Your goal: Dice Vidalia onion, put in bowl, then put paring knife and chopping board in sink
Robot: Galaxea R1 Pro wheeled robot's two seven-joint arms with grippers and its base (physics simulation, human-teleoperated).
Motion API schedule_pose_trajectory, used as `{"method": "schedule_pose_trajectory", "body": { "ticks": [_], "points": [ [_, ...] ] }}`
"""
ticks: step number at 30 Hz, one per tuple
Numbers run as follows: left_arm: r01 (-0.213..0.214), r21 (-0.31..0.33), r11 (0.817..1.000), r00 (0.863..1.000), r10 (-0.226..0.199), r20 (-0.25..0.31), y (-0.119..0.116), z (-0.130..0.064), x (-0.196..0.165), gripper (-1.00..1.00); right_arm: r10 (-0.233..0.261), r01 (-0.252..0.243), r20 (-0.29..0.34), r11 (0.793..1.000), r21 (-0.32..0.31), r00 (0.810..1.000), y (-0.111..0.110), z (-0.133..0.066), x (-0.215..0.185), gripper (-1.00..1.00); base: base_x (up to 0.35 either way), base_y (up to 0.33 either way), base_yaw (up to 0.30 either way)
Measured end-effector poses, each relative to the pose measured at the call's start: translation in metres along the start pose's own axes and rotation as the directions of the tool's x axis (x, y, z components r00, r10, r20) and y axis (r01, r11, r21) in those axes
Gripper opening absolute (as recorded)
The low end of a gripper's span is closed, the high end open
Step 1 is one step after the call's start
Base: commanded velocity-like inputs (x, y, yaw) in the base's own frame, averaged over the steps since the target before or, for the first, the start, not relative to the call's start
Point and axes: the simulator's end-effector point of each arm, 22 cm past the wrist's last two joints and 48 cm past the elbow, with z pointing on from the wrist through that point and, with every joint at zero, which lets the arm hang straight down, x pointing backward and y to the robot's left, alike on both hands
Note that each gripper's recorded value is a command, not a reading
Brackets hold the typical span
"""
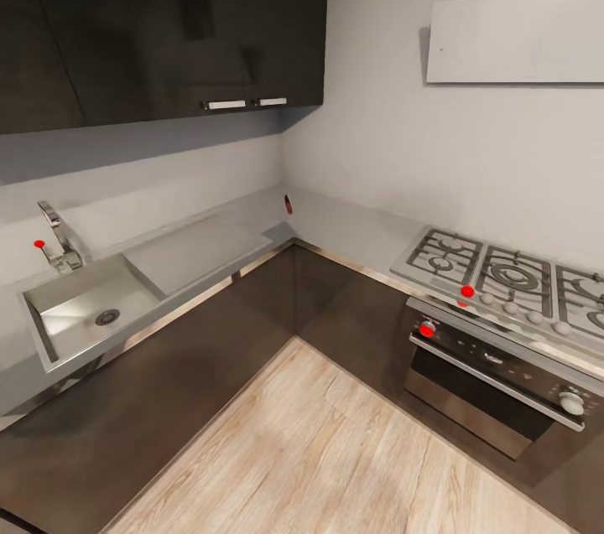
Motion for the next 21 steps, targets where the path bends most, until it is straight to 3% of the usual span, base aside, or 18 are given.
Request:
{"method": "schedule_pose_trajectory", "body": {
  "ticks": [10,14,15,16,17,19,20,21],
  "points": [
    [0.001,-0.001,1.000,1.000,-0.001,-0.002,0.000,0.000,0.001,1.00,0.009,-0.009,0.020,1.000,-0.014,1.000,0.009,0.001,-0.007,1.00,0.000,0.000,0.000],
    [0.000,-0.002,1.000,1.000,0.000,-0.020,0.000,-0.004,0.007,1.00,0.041,-0.025,0.155,0.994,-0.102,0.987,0.052,0.012,-0.076,1.00,0.000,0.000,0.000],
    [0.000,-0.002,1.000,1.000,0.000,-0.023,0.000,-0.004,0.009,1.00,0.033,-0.010,0.178,0.992,-0.129,0.983,0.067,0.014,-0.095,1.00,0.000,0.000,0.000],
    [0.000,-0.003,1.000,1.000,0.000,-0.025,0.000,-0.005,0.010,1.00,-0.005,0.035,0.189,0.988,-0.154,0.982,0.088,0.015,-0.119,1.00,0.000,0.000,0.000],
    [0.000,-0.002,1.000,1.000,0.000,-0.026,0.000,-0.005,0.010,1.00,-0.021,0.052,0.195,0.986,-0.157,0.981,0.095,0.015,-0.130,1.00,0.000,0.000,0.000],
    [0.000,-0.003,1.000,1.000,0.000,-0.030,0.001,-0.006,0.011,1.00,-0.121,0.145,0.206,0.983,-0.110,0.971,0.113,0.012,-0.173,1.00,0.000,0.000,0.000],
    [0.000,-0.003,1.000,0.999,0.000,-0.032,0.001,-0.006,0.012,1.00,-0.152,0.172,0.235,0.983,-0.066,0.960,0.120,0.004,-0.206,1.00,0.000,0.000,0.000],
    [-0.001,-0.003,1.000,0.999,0.001,-0.037,0.001,-0.008,0.014,1.00,-0.153,0.170,0.276,0.985,-0.039,0.949,0.127,-0.008,-0.241,1.00,0.000,0.000,0.000]
  ]
}}
